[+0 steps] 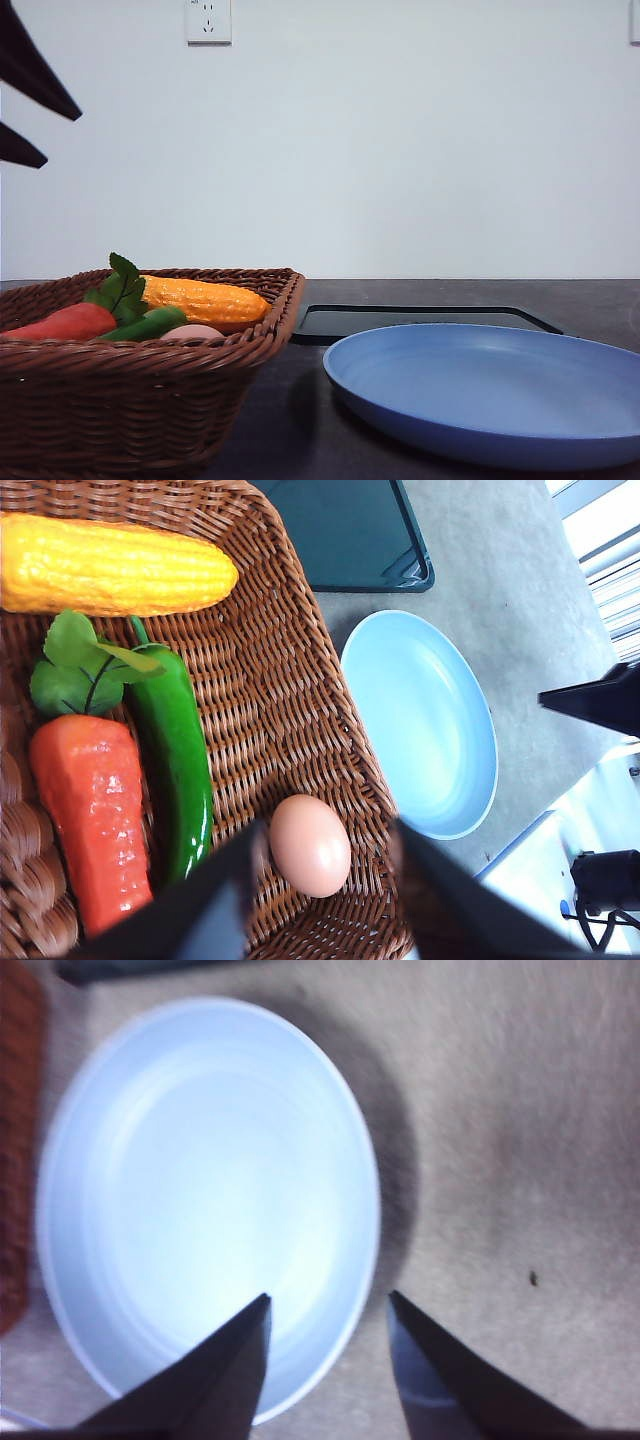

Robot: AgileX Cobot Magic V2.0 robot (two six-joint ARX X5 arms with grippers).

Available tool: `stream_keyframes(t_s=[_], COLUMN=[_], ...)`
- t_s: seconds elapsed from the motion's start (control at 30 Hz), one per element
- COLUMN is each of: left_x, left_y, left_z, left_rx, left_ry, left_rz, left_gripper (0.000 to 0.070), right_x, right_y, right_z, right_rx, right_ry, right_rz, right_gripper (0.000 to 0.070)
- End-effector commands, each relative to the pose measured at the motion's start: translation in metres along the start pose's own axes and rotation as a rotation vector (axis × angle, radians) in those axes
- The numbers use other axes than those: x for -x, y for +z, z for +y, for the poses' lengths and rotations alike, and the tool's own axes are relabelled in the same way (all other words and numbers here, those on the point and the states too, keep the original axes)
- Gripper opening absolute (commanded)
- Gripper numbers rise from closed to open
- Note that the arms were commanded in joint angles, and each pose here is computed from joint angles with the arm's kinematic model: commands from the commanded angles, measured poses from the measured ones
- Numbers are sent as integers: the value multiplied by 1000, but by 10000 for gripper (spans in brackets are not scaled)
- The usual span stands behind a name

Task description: Transfer egg from basket to plate and serve

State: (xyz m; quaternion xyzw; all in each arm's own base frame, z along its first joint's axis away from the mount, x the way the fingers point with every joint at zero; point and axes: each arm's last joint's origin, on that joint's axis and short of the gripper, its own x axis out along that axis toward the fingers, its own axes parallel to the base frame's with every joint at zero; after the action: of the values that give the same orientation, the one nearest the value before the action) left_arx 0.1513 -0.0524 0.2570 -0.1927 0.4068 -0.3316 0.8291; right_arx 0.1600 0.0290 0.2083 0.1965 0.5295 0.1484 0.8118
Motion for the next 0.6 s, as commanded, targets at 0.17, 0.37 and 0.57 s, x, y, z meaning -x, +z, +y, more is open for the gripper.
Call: stream_keyframes(t_s=[0.17,0.37,0.57], left_x=[1,1,1], left_y=[5,5,5], left_z=[-3,-3,-3], left_rx=[-20,-21,-23], left_ry=[-11,-10,-11], left_rz=[-13,-14,-17], left_gripper=[343,342,342], right_x=[-22,-46,-65], right_y=[13,21,25], right_z=[-4,-9,-14], right_rx=[5,-8,-25], right_ry=[5,41,60], right_rz=[43,104,150], right_gripper=[259,259,231])
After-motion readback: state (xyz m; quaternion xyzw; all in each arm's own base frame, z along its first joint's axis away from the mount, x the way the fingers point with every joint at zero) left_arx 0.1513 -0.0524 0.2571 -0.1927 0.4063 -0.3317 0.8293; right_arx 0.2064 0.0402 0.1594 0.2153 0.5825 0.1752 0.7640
